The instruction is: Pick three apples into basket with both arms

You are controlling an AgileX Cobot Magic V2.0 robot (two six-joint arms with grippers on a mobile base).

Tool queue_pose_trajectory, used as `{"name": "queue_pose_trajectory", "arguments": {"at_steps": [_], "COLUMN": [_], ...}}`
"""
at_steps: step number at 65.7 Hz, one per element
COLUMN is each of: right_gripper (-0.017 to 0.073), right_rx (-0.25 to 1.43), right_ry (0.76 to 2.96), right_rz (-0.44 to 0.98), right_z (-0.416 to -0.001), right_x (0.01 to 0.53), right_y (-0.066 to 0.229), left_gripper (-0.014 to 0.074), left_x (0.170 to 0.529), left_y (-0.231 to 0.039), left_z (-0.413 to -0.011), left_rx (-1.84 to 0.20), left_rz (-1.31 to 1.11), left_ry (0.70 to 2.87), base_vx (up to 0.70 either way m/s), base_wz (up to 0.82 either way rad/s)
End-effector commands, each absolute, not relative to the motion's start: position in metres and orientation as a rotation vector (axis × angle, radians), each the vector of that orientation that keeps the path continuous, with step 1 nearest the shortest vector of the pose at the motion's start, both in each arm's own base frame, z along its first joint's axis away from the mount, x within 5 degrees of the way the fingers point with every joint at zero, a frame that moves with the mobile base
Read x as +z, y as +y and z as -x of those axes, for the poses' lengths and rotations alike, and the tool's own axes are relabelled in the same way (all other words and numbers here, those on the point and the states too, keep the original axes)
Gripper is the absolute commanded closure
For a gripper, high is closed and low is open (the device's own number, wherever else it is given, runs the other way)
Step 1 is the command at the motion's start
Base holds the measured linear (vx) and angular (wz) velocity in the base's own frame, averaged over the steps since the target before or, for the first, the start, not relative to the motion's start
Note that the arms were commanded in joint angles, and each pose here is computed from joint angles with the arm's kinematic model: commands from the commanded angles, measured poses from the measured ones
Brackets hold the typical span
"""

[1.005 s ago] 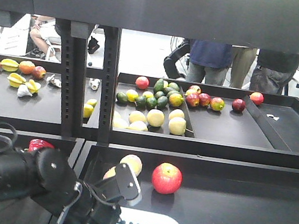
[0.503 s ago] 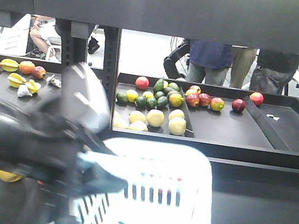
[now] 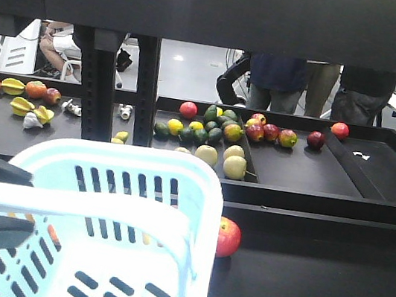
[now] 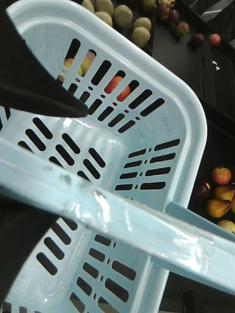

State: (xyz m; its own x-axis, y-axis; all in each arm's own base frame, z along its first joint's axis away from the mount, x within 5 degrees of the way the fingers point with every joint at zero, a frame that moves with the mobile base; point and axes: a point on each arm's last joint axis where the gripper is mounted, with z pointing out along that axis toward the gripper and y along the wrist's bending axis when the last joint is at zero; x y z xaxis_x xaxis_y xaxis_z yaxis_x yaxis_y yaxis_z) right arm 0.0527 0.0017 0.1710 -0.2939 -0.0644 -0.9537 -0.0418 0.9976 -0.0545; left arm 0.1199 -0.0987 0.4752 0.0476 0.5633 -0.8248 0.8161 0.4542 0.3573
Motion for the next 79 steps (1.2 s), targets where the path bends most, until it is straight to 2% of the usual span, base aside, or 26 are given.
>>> {"name": "queue_pose_trajectory", "arguments": {"at_steps": [1, 79], "right_gripper": [0.0564, 0.0564], "right_rx": [-0.035, -0.035], "right_ry": [1.804, 1.804], "right_rz": [0.072, 0.072], "right_z": [-0.0545, -0.0545], "right_x": [0.1770, 0.1770], "right_y": [0.0011, 0.0011], "left_gripper": [0.0601, 0.0601], "left_x": [0.4960, 0.4965], "left_y": [-0.0928, -0.0888], "left_z": [-0.1066, -0.0992], "left_rx": [-0.313, -0.305], "left_rz": [-1.119, -1.132], "left_ry": [1.523, 1.521], "base_vx": [0.00, 0.00], "base_wz": [0.00, 0.00]}}
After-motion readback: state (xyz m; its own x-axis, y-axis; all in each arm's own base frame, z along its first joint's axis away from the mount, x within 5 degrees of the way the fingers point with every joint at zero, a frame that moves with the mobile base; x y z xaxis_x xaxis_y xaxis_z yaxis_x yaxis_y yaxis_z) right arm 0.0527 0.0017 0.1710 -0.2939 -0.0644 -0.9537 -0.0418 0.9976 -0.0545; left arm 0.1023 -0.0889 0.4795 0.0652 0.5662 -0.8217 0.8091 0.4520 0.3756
